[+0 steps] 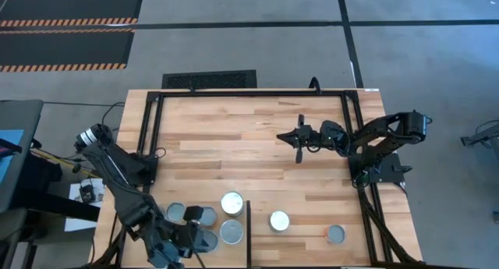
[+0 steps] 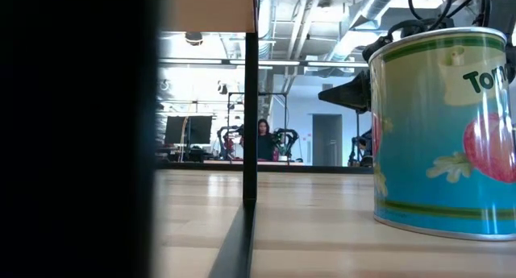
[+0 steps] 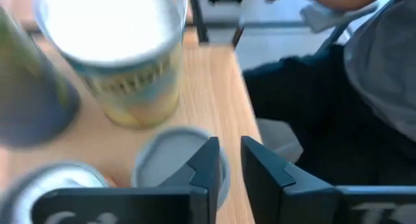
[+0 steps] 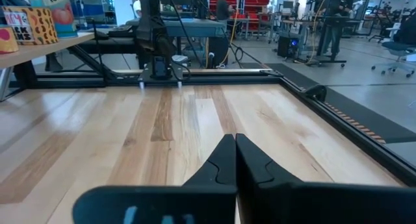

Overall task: Pick and place cans onto a shelf
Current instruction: Put the canned meatballs on the shelf

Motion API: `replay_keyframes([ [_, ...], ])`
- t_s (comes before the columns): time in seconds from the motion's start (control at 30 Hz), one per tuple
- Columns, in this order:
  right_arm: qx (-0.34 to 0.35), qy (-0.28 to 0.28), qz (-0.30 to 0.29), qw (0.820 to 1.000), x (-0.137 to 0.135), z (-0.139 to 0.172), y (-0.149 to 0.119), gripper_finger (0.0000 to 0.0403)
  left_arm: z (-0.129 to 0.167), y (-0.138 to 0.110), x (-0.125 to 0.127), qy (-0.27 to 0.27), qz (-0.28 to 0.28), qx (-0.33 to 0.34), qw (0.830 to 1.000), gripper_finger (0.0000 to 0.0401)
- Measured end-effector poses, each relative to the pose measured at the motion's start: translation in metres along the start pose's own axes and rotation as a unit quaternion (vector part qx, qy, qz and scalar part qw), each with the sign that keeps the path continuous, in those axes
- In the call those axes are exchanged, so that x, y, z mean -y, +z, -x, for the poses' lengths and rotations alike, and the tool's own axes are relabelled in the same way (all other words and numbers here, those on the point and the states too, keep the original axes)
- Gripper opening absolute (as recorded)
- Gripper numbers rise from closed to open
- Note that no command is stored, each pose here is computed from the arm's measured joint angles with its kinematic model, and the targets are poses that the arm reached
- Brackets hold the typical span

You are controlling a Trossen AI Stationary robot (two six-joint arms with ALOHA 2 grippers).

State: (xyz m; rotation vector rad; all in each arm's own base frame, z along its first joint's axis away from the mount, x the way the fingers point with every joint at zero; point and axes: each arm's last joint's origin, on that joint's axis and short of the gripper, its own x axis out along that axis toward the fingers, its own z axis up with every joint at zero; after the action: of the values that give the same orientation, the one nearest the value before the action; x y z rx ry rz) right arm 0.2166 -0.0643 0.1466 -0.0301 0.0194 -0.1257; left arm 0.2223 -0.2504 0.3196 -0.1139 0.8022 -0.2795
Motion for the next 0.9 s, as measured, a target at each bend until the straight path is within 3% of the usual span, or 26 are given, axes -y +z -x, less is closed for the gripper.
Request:
replay_keyframes([
  [0.17, 0.001, 0.011, 0.001, 1.000, -0.005, 0.000, 0.001, 0.0008, 0.029, 0.014, -0.011, 0.005, -0.067, 0.058, 0.996, 0.0006],
  [0.43, 0.023, 0.029, 0.006, 0.999, -0.013, 0.003, 0.014, 0.0008, 0.041, 0.023, -0.064, -0.019, -0.129, 0.098, 0.987, 0.0001],
  [0.7, 0.007, 0.033, 0.017, 0.999, -0.021, 0.008, 0.021, 0.0004, 0.055, -0.008, -0.129, -0.029, -0.143, 0.207, 0.967, 0.0001],
  [0.9, -0.009, 0.012, 0.021, 1.000, -0.020, 0.012, 0.025, 0.0004, 0.061, -0.046, -0.170, 0.011, -0.128, 0.287, 0.949, 0.0002],
])
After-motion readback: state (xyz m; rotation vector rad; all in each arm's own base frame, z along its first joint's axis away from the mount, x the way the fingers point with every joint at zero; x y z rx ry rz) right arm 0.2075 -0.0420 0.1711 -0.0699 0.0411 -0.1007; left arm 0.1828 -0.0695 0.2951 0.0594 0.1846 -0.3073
